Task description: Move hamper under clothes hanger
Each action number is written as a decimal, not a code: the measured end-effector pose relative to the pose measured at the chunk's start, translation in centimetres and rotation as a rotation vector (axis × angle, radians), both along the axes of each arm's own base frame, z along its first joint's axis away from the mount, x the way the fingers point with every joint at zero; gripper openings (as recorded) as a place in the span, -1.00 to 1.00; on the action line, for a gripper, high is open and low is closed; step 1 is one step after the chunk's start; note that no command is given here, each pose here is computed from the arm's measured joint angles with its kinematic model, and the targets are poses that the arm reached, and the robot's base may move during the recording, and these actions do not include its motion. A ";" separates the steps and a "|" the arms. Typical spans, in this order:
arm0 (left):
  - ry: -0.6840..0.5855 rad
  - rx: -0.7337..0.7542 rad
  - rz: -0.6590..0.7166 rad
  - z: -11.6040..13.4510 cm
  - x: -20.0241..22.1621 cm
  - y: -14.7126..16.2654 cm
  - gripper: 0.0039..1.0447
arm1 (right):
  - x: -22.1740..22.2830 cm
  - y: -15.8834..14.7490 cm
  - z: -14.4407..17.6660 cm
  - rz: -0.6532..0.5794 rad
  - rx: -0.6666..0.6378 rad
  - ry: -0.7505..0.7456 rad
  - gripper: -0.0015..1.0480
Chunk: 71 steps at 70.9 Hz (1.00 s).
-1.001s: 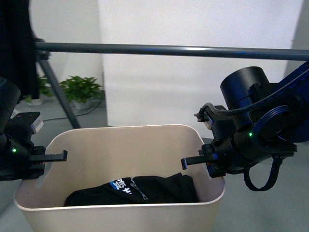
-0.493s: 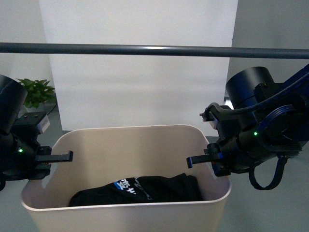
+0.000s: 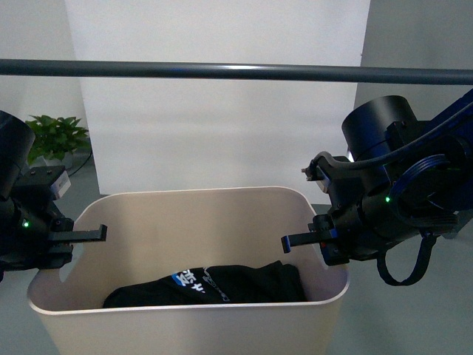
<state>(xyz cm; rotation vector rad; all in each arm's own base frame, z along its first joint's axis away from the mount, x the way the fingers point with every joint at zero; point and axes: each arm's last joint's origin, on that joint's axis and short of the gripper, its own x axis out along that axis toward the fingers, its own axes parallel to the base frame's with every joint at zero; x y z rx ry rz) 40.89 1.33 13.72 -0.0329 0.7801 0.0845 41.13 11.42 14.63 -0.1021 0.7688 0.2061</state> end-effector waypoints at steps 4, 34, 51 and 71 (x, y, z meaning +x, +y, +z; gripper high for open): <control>0.000 -0.001 -0.001 0.0 0.0 0.0 -0.93 | 0.0 0.0 0.0 0.000 0.000 0.000 -0.94; 0.000 0.004 0.006 0.0 0.0 0.1 -0.93 | 0.0 0.1 0.0 0.003 0.000 0.000 -0.94; 0.206 -0.003 0.035 -0.2 -0.2 -0.1 -0.93 | -0.5 0.3 0.1 -0.128 0.046 0.163 -0.94; 0.238 0.016 -0.004 -2.7 0.7 -1.1 -0.93 | -0.1 -0.2 -2.3 -0.211 0.071 0.216 -0.94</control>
